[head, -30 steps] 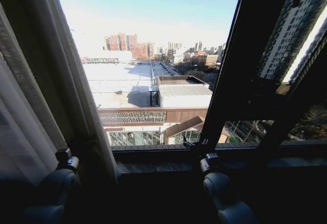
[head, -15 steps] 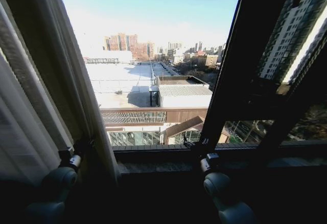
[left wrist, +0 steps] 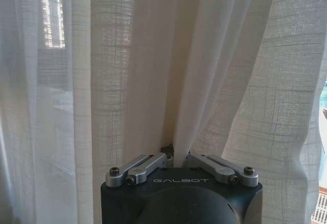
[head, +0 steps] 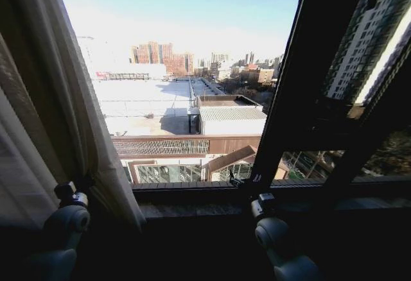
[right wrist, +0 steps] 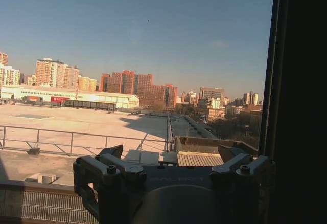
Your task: Open the curtains by pulling them apart, changing their state from closed to fully open.
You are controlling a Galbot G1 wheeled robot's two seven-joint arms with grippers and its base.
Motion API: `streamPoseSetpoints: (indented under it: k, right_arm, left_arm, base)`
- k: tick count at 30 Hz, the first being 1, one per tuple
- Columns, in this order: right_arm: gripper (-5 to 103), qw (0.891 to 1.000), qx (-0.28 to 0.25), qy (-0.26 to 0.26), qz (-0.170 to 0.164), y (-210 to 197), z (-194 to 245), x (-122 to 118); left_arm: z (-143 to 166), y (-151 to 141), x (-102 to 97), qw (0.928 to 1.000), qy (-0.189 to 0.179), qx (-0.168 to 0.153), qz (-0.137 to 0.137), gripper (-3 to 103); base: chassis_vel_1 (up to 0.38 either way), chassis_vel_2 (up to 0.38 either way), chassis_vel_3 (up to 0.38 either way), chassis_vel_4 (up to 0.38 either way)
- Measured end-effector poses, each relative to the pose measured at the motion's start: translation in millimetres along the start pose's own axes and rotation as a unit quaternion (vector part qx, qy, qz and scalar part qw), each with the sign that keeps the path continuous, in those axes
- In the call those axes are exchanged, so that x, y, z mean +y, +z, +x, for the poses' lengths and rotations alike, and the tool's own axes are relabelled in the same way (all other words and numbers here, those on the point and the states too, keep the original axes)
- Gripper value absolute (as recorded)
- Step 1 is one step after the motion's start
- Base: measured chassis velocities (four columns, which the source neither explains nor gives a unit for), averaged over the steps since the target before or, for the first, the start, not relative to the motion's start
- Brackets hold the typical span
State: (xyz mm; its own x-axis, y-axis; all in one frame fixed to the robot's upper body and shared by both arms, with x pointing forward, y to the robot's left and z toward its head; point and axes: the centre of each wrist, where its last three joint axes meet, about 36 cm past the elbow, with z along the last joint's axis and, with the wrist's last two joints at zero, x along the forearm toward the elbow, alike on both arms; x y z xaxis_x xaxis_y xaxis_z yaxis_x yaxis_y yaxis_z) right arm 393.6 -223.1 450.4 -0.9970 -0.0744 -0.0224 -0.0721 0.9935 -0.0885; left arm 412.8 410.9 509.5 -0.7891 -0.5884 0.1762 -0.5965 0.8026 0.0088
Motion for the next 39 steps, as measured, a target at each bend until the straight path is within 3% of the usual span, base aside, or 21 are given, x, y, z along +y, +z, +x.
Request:
streamPoseSetpoints:
  k: [3, 6, 8, 11, 12, 14, 16, 21, 23, 24, 27, 28, 30, 33, 34, 37, 39]
  right_arm:
    - [100, 1.000, 0.000, 0.001, 0.002, 0.1, 0.2, -1.5]
    - [100, 1.000, -0.001, 0.001, 0.004, -0.4, -0.5, -3.5]
    - [100, 1.000, -0.002, 0.001, 0.004, -0.5, -0.9, -3.6]
    - [100, 1.000, -0.002, -0.003, 0.000, 0.4, -3.6, -0.9]
    - [100, 1.000, -0.002, -0.003, 0.000, 0.4, -3.6, -0.9]
    - [100, 1.000, -0.001, -0.008, -0.003, 1.8, -6.1, 3.5]
    - [100, 1.000, -0.001, -0.009, -0.004, 2.1, -7.3, 4.9]
    - [100, 1.000, -0.003, -0.012, -0.006, 1.9, -12.2, 8.2]
    - [100, 1.000, -0.004, -0.012, -0.005, 1.1, -13.4, 7.7]
    - [100, 1.000, -0.004, -0.012, -0.005, 1.1, -13.4, 7.7]
    - [100, 1.000, -0.004, -0.009, -0.003, 1.3, -13.5, 5.1]
    - [100, 1.000, -0.004, -0.009, -0.003, 1.3, -13.5, 5.1]
    - [100, 1.000, -0.003, -0.008, -0.003, 2.5, -12.6, 4.3]
    - [100, 1.000, -0.001, -0.007, -0.003, 4.5, -10.8, 3.6]
    - [100, 1.000, -0.001, -0.007, -0.003, 4.5, -10.8, 3.6]
    - [100, 1.000, -0.001, -0.006, -0.005, 7.2, -8.3, 3.1]
    - [100, 1.000, -0.001, -0.005, -0.005, 7.9, -7.7, 2.7]
  left_arm:
    - [-5.8, -3.9, 8.2, 0.9991, -0.042, 0.002, 0.009, 0]
    - [-19.5, -15.0, 33.1, 0.9938, -0.110, -0.002, 0.015, 0]
    - [-22.2, -17.3, 38.4, 0.9924, -0.122, -0.003, 0.016, 0]
    - [-36.3, -30.7, 70.4, 0.9823, -0.186, -0.012, 0.019, 0]
    - [-36.3, -30.7, 70.4, 0.9823, -0.186, -0.012, 0.019, 0]
    - [-40.8, -38.3, 91.8, 0.9772, -0.211, -0.020, 0.013, 0]
    - [-38.6, -39.6, 96.3, 0.9779, -0.208, -0.021, 0.007, 0]
    - [-23.0, -39.3, 95.1, 0.9819, -0.188, -0.009, -0.016, 0]
    - [-10.7, -31.1, 87.6, 0.9870, -0.157, -0.006, -0.032, 11]
    - [-10.7, -31.1, 87.6, 0.9870, -0.157, -0.006, -0.032, 11]
    - [16.4, -15.5, 68.2, 0.9949, -0.084, -0.002, -0.057, 28]
    - [16.4, -15.5, 68.2, 0.9949, -0.084, -0.002, -0.057, 28]
    - [34.8, -11.5, 55.6, 0.9976, -0.032, 0.005, -0.060, 33]
    - [41.4, -7.7, 47.4, 0.9974, 0.027, 0.007, -0.066, 49]
    - [41.4, -7.7, 47.4, 0.9974, 0.027, 0.007, -0.066, 49]
    - [28.9, -4.4, 48.0, 0.9943, 0.075, -0.016, -0.075, 61]
    - [23.9, -4.1, 49.2, 0.9931, 0.082, -0.023, -0.081, 67]
  base:
    - [0.000, 0.000, 0.000, 0.000]
    - [0.000, 0.000, 0.000, 0.000]
    - [0.000, 0.000, 0.000, 0.000]
    - [0.000, 0.000, 0.000, 0.000]
    - [0.000, 0.000, 0.000, 0.000]
    - [0.000, 0.000, 0.000, 0.000]
    - [0.000, 0.000, 0.000, 0.000]
    - [0.000, 0.000, 0.000, 0.000]
    - [0.000, 0.000, 0.000, 0.000]
    - [0.000, 0.000, 0.000, 0.000]
    - [0.000, 0.000, 0.000, 0.000]
    - [0.000, 0.000, 0.000, 0.000]
    - [0.000, 0.000, 0.000, 0.000]
    - [0.000, 0.000, 0.000, 0.000]
    - [0.000, 0.000, 0.000, 0.000]
    - [0.000, 0.000, 0.000, 0.000]
    - [0.000, 0.000, 0.000, 0.000]
